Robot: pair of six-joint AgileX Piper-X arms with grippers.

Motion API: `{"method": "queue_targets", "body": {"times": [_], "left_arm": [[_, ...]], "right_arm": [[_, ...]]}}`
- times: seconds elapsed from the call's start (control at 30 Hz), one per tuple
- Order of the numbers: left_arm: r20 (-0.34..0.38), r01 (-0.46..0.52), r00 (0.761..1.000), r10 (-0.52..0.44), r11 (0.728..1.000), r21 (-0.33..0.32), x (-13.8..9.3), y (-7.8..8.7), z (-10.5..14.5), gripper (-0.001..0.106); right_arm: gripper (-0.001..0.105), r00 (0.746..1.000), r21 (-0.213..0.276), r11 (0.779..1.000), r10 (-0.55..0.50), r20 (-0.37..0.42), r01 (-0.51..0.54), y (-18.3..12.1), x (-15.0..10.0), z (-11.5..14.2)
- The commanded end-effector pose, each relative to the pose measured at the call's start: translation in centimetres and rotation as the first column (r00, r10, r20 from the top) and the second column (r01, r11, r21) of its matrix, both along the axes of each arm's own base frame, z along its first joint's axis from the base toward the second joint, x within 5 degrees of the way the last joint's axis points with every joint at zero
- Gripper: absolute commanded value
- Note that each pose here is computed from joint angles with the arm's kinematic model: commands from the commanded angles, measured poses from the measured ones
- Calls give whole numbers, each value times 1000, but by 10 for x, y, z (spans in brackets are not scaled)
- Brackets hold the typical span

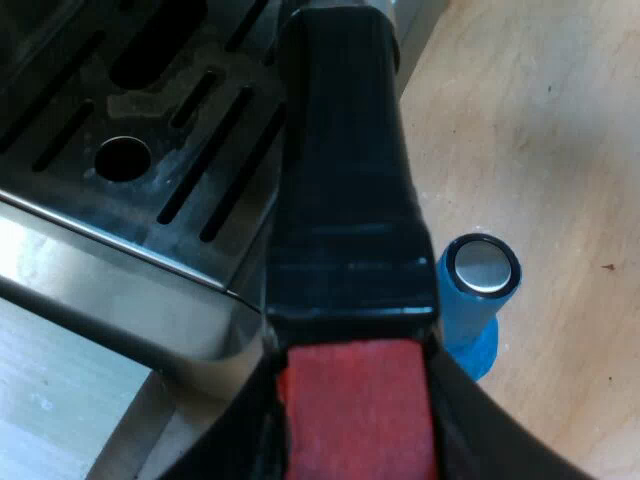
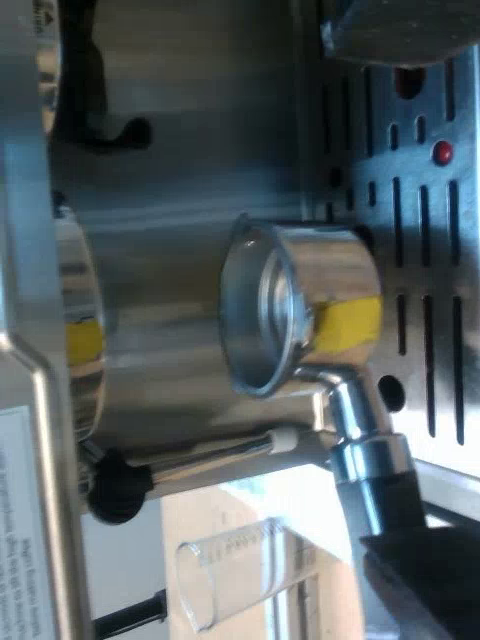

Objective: Put the handle in the coffee machine

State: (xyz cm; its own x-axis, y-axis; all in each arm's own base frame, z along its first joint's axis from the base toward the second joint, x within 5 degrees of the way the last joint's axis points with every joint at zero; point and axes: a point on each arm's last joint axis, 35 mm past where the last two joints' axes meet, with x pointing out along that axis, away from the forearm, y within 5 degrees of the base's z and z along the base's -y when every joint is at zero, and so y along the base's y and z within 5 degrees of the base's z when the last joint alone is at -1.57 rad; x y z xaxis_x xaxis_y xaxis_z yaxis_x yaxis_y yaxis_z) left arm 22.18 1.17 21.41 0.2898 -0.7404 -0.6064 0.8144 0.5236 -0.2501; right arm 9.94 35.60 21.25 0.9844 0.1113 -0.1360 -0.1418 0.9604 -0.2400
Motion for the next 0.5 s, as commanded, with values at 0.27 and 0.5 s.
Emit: {"method": "queue_targets", "body": {"times": [0.27, 0.5], "left_arm": [[39, 22, 999, -19, 998, -62, 2, -1, 7, 0], [58, 23, 998, -20, 998, -59, 4, -1, 8, 0]], "right_arm": [[94, 995, -53, 995, 90, 53, -87, 7, 0, 19], [94, 994, -39, 995, 90, 62, -88, 8, 0, 22]]}}
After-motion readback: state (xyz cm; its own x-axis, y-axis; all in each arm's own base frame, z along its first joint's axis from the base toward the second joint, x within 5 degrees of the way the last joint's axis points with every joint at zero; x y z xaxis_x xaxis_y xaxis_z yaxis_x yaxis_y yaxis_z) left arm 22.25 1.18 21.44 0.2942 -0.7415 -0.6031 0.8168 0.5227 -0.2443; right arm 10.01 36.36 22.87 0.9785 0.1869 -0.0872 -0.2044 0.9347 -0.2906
